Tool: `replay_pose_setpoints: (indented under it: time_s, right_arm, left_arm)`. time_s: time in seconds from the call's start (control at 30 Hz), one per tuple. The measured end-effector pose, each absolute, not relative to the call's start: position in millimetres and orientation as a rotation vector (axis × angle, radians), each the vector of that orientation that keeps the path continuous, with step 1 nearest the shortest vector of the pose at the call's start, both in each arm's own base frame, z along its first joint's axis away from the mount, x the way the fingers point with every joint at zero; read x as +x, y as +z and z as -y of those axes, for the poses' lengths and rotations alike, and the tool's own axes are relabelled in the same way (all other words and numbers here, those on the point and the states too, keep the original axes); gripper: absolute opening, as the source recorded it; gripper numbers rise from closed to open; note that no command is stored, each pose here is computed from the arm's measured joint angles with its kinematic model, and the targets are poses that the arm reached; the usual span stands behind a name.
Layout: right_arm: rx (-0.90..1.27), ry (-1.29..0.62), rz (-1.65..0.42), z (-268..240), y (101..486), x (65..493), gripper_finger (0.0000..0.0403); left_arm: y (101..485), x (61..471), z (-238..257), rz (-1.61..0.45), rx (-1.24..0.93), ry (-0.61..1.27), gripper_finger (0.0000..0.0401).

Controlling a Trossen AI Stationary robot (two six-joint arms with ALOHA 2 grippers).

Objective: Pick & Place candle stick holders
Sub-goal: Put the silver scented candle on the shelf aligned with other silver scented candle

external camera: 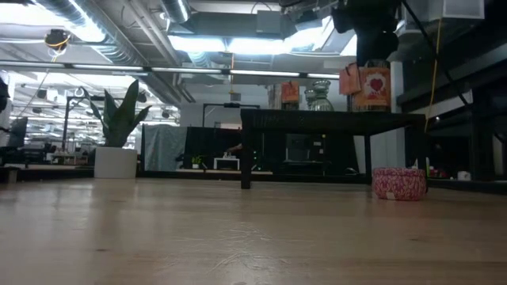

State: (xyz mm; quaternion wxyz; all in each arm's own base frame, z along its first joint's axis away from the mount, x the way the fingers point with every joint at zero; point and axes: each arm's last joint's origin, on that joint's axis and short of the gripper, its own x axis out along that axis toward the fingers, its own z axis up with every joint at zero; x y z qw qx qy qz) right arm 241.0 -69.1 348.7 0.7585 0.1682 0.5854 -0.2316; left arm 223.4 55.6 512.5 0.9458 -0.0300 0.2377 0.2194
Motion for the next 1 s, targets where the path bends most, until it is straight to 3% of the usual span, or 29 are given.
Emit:
replay_pose_setpoints:
  time_s: [0.73, 1.0]
  right_arm:
    - [0.327, -0.514, -1.271, 70.3, 348.4, 241.8, 0.0374]
    - [0.296, -0.558, -1.281, 71.8, 346.8, 241.4, 0.0398]
  left_arm:
    - [512.5, 223.4, -55.6, -0.484, -0.061, 0.447, 0.0180]
    - [512.5, 223.4, -55.6, -0.484, -0.062, 0.447, 0.0180]
